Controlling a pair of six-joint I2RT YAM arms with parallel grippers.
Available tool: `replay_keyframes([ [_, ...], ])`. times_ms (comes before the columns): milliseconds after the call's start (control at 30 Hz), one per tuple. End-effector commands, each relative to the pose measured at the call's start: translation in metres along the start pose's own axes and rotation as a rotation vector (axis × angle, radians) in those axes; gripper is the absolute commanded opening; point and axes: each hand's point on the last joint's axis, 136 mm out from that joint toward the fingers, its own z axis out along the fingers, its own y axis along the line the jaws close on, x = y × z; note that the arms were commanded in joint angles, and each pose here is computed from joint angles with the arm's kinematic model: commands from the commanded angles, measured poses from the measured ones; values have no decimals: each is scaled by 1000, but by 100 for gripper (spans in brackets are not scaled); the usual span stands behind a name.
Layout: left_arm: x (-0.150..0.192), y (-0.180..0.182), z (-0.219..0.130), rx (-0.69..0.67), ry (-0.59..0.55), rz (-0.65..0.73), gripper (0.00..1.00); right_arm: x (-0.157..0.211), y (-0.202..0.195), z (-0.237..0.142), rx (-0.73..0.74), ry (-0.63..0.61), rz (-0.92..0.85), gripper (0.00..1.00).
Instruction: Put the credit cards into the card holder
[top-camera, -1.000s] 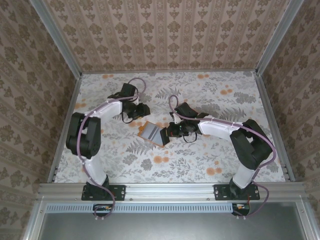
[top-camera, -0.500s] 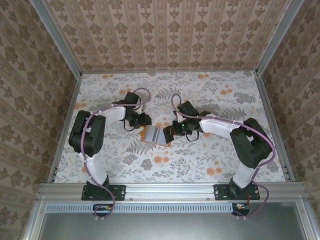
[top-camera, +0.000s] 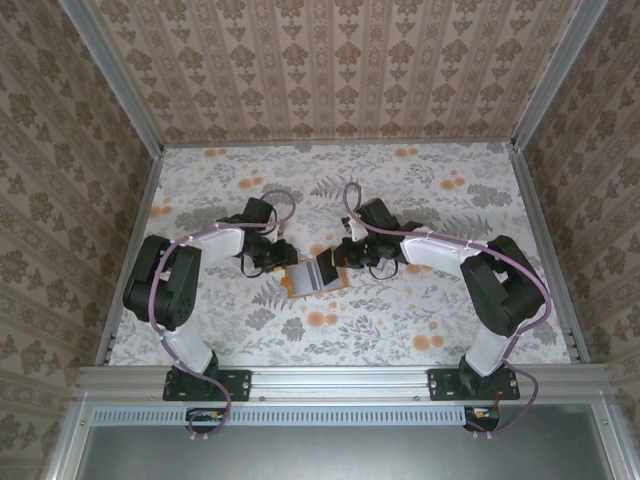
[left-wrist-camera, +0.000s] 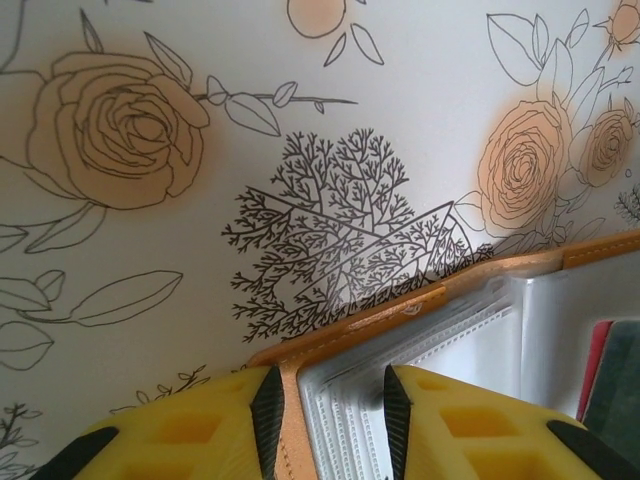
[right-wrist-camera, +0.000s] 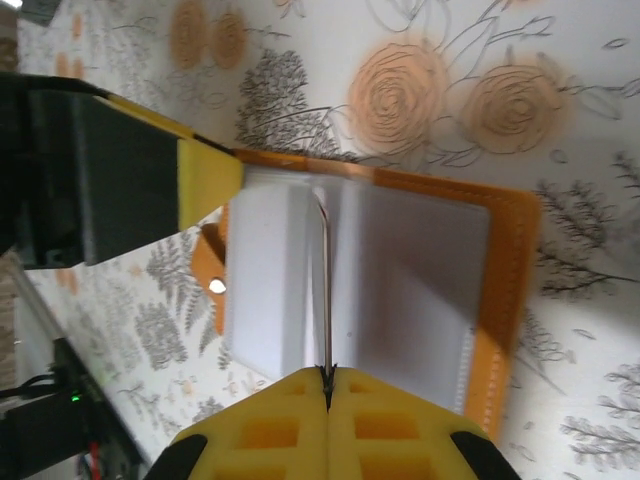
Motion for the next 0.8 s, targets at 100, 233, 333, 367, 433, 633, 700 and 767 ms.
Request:
replay_keyframes([
  [100, 24, 24, 12, -79, 68, -47, 32, 5, 1, 23, -80, 23, 48, 5],
  [233, 26, 26, 12, -84, 68, -53, 32, 3, 2, 29, -94, 28, 55, 5],
  [333, 27, 26, 14, -80, 69, -55, 32, 4, 0, 32, -84, 40, 57, 5],
  [367, 27, 26, 14, -78, 69, -56, 32, 4, -2, 32, -74, 42, 62, 5],
  [433, 27, 26, 15, -77, 69, -57, 31, 7, -6, 34, -63, 51, 69, 5],
  [633, 30, 26, 14, -76, 70, -59, 31, 15, -23, 38, 5, 60, 101, 5],
  [700, 31, 26, 15, -75, 72, -61, 31, 17, -25, 37, 25, 55, 110, 5],
  [767, 32, 26, 14, -75, 69, -63, 30, 18, -31, 34, 60, 38, 120, 5],
])
